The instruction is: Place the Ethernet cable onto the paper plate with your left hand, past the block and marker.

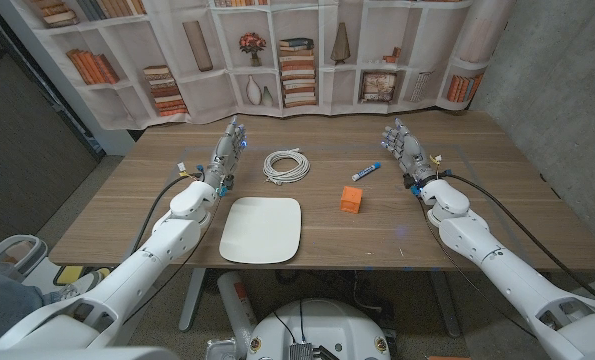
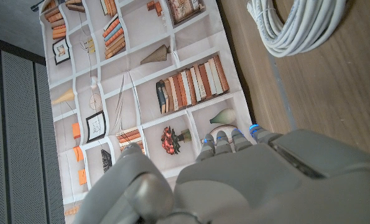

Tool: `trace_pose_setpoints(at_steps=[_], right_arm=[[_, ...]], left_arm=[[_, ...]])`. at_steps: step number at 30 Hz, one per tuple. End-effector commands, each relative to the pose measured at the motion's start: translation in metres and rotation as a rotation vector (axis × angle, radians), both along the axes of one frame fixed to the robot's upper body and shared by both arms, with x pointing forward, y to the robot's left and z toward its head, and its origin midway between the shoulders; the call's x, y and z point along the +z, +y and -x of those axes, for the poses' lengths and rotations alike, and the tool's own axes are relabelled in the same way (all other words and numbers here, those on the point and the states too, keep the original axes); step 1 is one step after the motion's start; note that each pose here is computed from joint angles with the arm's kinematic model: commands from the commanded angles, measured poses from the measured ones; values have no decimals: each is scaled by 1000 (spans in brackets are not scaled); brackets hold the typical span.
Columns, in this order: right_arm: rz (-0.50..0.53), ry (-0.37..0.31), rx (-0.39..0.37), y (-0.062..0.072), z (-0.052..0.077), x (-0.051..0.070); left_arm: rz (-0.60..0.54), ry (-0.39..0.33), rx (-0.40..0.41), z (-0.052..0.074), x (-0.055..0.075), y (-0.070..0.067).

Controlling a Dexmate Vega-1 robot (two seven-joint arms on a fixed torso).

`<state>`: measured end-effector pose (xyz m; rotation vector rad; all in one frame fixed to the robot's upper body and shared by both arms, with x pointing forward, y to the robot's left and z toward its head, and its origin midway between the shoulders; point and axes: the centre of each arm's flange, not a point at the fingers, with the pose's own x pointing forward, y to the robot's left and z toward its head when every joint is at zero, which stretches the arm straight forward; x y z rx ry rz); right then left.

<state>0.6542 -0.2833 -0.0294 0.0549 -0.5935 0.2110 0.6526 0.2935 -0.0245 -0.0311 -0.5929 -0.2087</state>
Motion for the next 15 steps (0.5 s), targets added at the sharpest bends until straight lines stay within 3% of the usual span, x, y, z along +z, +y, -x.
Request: trace_pose_setpoints(at_steps=[1,15], right_arm=[[-13,-6,11,10,-3,1],[-7,-1,7,11,-5,-1]], left_arm=[[-21,4,-2,-1,6,3],[-36,-12,-4,4,7,7]])
